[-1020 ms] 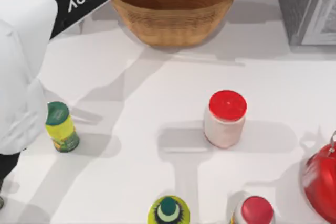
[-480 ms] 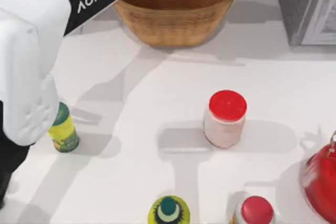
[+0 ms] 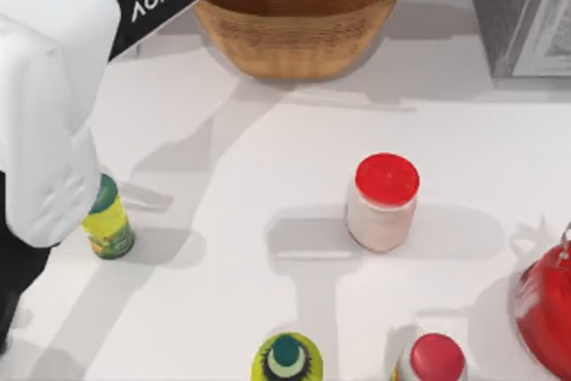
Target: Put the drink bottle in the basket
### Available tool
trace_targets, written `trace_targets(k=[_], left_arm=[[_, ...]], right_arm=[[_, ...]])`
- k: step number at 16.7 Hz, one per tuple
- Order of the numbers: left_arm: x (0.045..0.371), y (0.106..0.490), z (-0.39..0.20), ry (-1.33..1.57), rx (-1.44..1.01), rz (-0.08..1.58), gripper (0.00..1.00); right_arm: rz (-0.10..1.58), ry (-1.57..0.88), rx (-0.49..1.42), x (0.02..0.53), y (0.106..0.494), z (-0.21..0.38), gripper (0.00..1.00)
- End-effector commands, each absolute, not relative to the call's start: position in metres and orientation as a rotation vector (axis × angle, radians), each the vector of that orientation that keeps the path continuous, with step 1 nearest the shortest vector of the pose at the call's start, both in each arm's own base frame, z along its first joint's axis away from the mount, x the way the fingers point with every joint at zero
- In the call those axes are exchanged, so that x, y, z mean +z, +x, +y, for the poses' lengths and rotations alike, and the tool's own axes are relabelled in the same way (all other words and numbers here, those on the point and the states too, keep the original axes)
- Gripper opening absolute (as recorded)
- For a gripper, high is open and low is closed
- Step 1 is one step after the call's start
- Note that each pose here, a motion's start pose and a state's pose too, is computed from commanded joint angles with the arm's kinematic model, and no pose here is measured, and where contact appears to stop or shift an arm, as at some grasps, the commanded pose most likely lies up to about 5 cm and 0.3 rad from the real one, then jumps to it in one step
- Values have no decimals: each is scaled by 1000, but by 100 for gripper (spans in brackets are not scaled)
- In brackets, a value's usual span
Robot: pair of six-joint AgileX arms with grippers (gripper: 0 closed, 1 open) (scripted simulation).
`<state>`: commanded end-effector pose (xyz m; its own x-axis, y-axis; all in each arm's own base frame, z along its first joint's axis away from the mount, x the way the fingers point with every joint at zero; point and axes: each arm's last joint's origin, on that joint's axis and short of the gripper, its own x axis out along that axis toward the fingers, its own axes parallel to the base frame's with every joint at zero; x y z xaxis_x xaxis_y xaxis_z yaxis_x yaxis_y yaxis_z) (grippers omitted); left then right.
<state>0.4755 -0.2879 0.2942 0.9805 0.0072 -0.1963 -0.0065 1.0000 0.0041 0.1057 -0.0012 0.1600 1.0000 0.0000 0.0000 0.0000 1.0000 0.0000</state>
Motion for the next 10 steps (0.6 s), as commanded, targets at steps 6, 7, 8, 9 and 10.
trace_targets(k=[6,7,8,9,10], left_arm=[[294,475,-288,3,7,198,100],[294,475,-288,3,7,198,100],[294,475,-288,3,7,198,100],[294,475,-288,3,7,198,100],[294,475,-288,3,7,198,100]], right_arm=[[0,0,0,160,106,-1,100],[0,0,0,160,106,-1,100],[0,0,0,160,106,-1,100],[0,0,0,160,106,-1,100],[0,0,0,160,106,-1,100]])
